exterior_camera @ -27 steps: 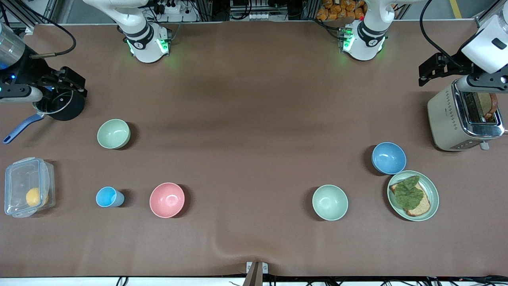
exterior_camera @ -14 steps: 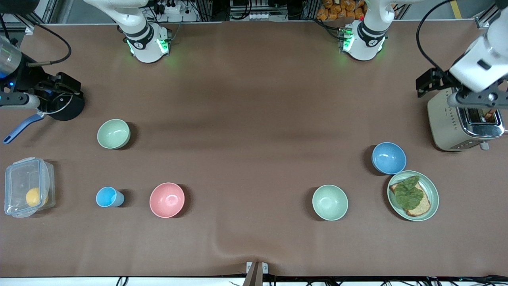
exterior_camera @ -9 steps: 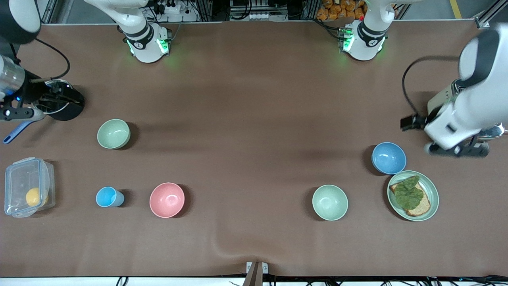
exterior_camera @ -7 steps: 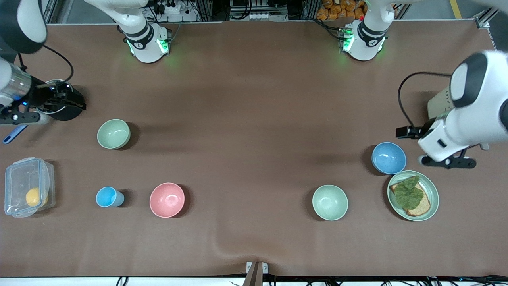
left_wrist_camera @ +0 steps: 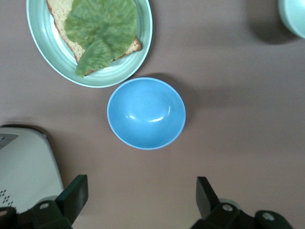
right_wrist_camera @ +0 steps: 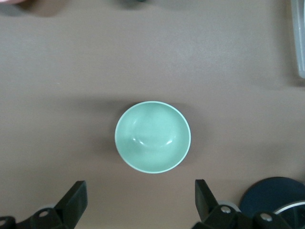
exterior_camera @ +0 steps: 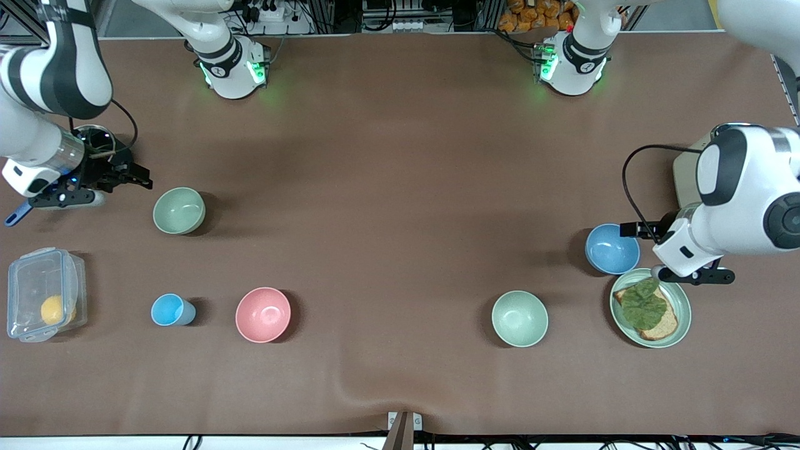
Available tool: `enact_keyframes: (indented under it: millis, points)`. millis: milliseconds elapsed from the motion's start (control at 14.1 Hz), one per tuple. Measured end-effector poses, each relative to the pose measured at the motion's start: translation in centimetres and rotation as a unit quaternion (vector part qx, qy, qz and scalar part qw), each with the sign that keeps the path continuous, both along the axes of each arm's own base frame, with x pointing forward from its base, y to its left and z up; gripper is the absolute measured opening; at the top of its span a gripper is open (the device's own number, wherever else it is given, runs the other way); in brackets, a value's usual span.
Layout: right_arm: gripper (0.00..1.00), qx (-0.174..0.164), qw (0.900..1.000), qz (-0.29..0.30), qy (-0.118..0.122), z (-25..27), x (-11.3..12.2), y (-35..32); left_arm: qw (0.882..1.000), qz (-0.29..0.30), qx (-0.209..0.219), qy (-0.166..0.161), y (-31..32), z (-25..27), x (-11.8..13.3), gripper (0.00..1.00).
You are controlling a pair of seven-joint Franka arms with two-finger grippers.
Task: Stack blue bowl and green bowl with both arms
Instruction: 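Lower both grippers and grasp the rims of the blue and green bowls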
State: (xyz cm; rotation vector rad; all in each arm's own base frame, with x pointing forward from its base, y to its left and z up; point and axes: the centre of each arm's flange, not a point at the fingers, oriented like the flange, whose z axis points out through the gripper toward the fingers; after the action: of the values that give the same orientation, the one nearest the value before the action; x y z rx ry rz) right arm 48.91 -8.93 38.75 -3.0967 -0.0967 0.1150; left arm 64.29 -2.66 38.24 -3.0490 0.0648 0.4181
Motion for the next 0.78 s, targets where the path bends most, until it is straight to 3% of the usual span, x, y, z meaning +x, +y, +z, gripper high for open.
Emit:
enact_keyframes:
  millis: [354, 566, 778]
  points:
    - [1.0, -0.005, 0.999, 0.015, -0.029, -4.9, -1.8, -2.2, 1.0, 0.016, -0.004, 0.02, 2.2, -6.4, 0.8, 1.0]
    - [0.99, -0.01, 0.999, 0.024, -0.037, -7.5, -2.2, -4.1, 1.0, 0.02, -0.007, 0.008, 2.9, -9.1, 0.5, 1.0]
    - [0.91, -0.02, 0.998, 0.023, -0.051, -10.1, -2.2, -4.5, 0.999, 0.036, -0.01, -0.012, 5.1, -11.4, -0.2, 1.0]
